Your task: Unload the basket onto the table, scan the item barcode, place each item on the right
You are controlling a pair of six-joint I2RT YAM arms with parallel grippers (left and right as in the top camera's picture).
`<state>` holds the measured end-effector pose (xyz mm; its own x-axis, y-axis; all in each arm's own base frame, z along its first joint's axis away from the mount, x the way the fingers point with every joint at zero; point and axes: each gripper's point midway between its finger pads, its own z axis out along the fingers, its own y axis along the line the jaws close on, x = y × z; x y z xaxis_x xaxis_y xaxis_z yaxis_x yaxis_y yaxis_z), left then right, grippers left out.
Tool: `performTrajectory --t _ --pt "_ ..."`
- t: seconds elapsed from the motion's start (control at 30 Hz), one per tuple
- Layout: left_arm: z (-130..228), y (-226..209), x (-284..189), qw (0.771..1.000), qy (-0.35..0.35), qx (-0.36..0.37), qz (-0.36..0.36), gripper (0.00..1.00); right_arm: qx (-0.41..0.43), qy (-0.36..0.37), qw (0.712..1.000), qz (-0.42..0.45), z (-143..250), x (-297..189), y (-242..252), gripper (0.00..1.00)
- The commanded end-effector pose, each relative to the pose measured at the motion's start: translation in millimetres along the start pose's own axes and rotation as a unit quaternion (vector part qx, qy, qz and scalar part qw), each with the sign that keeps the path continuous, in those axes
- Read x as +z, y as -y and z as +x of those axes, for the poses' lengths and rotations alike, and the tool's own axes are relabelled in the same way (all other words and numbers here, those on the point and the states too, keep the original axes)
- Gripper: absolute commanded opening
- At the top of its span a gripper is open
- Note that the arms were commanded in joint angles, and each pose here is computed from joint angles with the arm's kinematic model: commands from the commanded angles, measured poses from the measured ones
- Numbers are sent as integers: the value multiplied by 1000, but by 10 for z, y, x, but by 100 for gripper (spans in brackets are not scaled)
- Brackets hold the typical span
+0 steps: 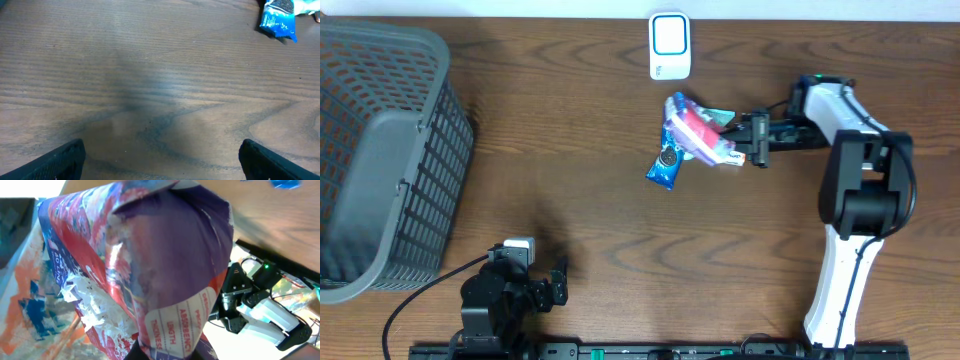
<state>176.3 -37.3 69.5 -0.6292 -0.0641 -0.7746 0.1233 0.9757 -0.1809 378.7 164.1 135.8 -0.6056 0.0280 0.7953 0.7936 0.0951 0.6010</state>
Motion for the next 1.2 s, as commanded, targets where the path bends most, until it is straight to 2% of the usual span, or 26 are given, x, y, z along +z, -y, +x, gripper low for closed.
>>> performTrajectory --t 0.0,0.37,0.63,0.7,0.77,0.8,0.83,0.9,0.97,1.07,1.17 --pt "58 21 5 1000 -10 8 7 98 -28 -15 999 -33 263 96 -247 1" --pt "58 21 5 1000 -10 8 7 98 -107 -46 993 23 838 488 -256 1" --pt "58 21 5 1000 -10 8 7 98 -125 -61 989 53 869 685 -151 1" --pt "58 21 5 1000 -10 8 7 98 -134 -56 987 62 788 710 -151 1" --pt "58 21 5 1000 -10 8 7 98 -111 -10 986 121 516 728 -50 1" --pt "58 21 5 1000 -10 8 7 98 -106 43 980 163 291 740 -23 1" --pt "58 21 5 1000 -10 8 7 98 -160 105 963 189 33 777 -164 1" --pt "58 21 5 1000 -10 8 7 98 -248 164 933 201 -124 807 -471 1" --pt "58 21 5 1000 -10 8 7 98 -286 205 913 207 -181 796 -676 1" --pt "58 21 5 1000 -10 8 7 98 -347 296 863 219 -327 701 -1036 1" --pt "58 21 5 1000 -10 8 7 98 -389 405 796 226 -529 533 -1376 1"
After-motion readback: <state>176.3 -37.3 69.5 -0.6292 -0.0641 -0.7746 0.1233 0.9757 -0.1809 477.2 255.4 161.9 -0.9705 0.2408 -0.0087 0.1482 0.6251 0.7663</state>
